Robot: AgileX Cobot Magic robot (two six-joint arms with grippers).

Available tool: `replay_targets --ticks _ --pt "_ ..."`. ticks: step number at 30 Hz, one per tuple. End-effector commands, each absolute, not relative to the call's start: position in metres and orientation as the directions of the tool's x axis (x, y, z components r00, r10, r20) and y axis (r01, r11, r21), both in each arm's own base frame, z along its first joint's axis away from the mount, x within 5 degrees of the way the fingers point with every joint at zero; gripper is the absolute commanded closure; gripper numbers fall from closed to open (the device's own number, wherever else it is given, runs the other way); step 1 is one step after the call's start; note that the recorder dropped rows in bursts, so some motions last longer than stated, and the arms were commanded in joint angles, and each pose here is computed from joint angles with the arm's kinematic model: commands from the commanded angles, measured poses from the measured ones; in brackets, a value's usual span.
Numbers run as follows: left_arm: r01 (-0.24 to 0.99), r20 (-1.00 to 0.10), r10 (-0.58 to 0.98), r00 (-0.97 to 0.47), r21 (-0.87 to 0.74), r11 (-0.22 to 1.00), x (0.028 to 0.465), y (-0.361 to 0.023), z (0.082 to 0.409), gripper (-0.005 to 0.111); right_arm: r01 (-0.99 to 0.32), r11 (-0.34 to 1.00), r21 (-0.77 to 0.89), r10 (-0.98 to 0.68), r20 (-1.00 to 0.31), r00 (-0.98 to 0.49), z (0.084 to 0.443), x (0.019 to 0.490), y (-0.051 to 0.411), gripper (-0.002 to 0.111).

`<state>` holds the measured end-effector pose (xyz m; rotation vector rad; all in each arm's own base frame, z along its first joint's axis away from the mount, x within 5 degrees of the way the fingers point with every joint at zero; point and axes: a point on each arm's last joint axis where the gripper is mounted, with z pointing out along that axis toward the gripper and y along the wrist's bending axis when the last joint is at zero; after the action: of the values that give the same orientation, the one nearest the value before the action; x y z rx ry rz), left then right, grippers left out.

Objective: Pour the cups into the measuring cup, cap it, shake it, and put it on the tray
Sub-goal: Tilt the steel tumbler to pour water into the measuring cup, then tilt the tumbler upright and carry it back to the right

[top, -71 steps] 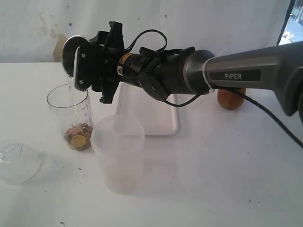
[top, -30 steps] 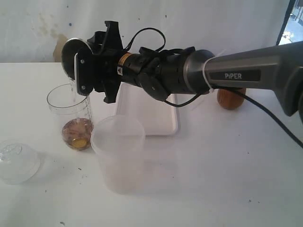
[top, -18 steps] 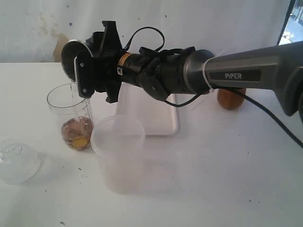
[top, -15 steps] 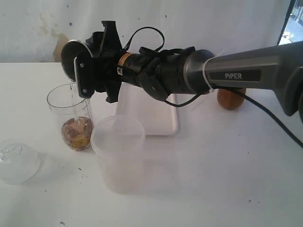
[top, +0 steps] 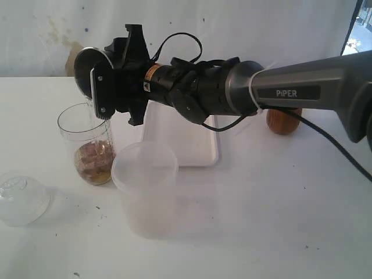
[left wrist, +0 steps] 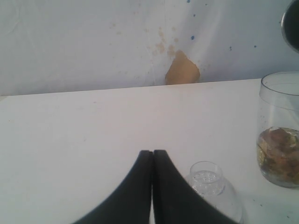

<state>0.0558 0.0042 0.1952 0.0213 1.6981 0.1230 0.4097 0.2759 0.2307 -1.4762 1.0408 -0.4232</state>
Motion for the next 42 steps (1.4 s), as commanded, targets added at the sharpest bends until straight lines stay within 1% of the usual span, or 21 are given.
replay_targets --ticks 1,2,3,5,7,8,9,11,13,15,20,26,31,34,38,40,42 --pt "-0.054 -0.990 0.080 -0.120 0.087 0.995 0.056 0.004 0.195 0.106 -0.379 0.281 -0.882 -0.737 -0.451 0.503 0.250 0.408 0.276 0.108" --pt "-0.054 -0.990 0.080 -0.120 0.087 0.995 0.056 0.004 0.195 0.106 -0.405 0.321 -0.856 -0.721 -0.498 0.481 0.250 0.408 0.276 0.108" --pt "-0.054 -0.990 0.080 -0.120 0.087 0.995 0.056 0.004 0.195 0.106 -0.455 0.397 -0.797 -0.683 -0.587 0.435 0.250 0.408 0.276 0.108" --pt "-0.054 -0.990 0.080 -0.120 0.087 0.995 0.056 0.004 0.195 0.106 -0.527 0.501 -0.686 -0.615 -0.711 0.341 0.249 0.408 0.275 0.108" --pt "-0.054 -0.990 0.080 -0.120 0.087 0.995 0.056 0.004 0.195 0.106 -0.559 0.557 -0.614 -0.566 -0.774 0.285 0.249 0.408 0.275 0.108" --pt "-0.054 -0.990 0.080 -0.120 0.087 0.995 0.056 0.004 0.195 0.106 -0.567 0.580 -0.585 -0.543 -0.797 0.266 0.249 0.409 0.274 0.108" --pt "-0.054 -0.990 0.080 -0.120 0.087 0.995 0.056 0.004 0.195 0.106 -0.578 0.627 -0.522 -0.490 -0.841 0.228 0.250 0.411 0.271 0.108" --pt "-0.054 -0.990 0.080 -0.120 0.087 0.995 0.056 0.004 0.195 0.106 -0.588 0.727 -0.353 -0.350 -0.928 0.124 0.256 0.417 0.261 0.108" --pt "-0.054 -0.990 0.080 -0.120 0.087 0.995 0.056 0.004 0.195 0.106 -0.564 0.800 -0.203 -0.224 -0.974 0.032 0.262 0.426 0.242 0.108" --pt "-0.054 -0.990 0.080 -0.120 0.087 0.995 0.056 0.004 0.195 0.106 -0.544 0.823 -0.164 -0.190 -0.982 0.007 0.268 0.430 0.231 0.108" --pt "-0.054 -0.990 0.080 -0.120 0.087 0.995 0.056 0.004 0.195 0.106 -0.510 0.845 -0.158 -0.178 -0.984 0.011 0.282 0.427 0.209 0.108" --pt "-0.054 -0.989 0.081 -0.120 0.088 0.995 0.056 0.004 0.195 0.106 -0.457 0.883 -0.110 -0.138 -0.990 -0.030 0.287 0.422 0.176 0.108" --pt "-0.054 -0.989 0.081 -0.120 0.088 0.995 0.056 0.004 0.195 0.106 -0.401 0.912 -0.089 -0.124 -0.990 -0.063 0.276 0.420 0.143 0.108" --pt "-0.054 -0.989 0.081 -0.120 0.088 0.995 0.056 0.004 0.195 0.106 -0.384 0.920 -0.080 -0.120 -0.989 -0.083 0.263 0.418 0.130 0.108" --pt "-0.054 -0.989 0.081 -0.120 0.088 0.995 0.056 0.004 0.195 0.106 -0.362 0.932 -0.004 -0.040 -0.995 -0.091 0.243 0.411 0.112 0.108" --pt "-0.054 -0.989 0.081 -0.120 0.088 0.995 0.056 0.004 0.195 0.106 -0.358 0.934 0.006 -0.017 -0.998 -0.060 0.237 0.407 0.103 0.108" --pt "-0.054 -0.989 0.081 -0.120 0.088 0.995 0.056 0.004 0.195 0.106 -0.343 0.939 0.011 -0.015 -0.997 -0.073 0.229 0.404 0.094 0.108"
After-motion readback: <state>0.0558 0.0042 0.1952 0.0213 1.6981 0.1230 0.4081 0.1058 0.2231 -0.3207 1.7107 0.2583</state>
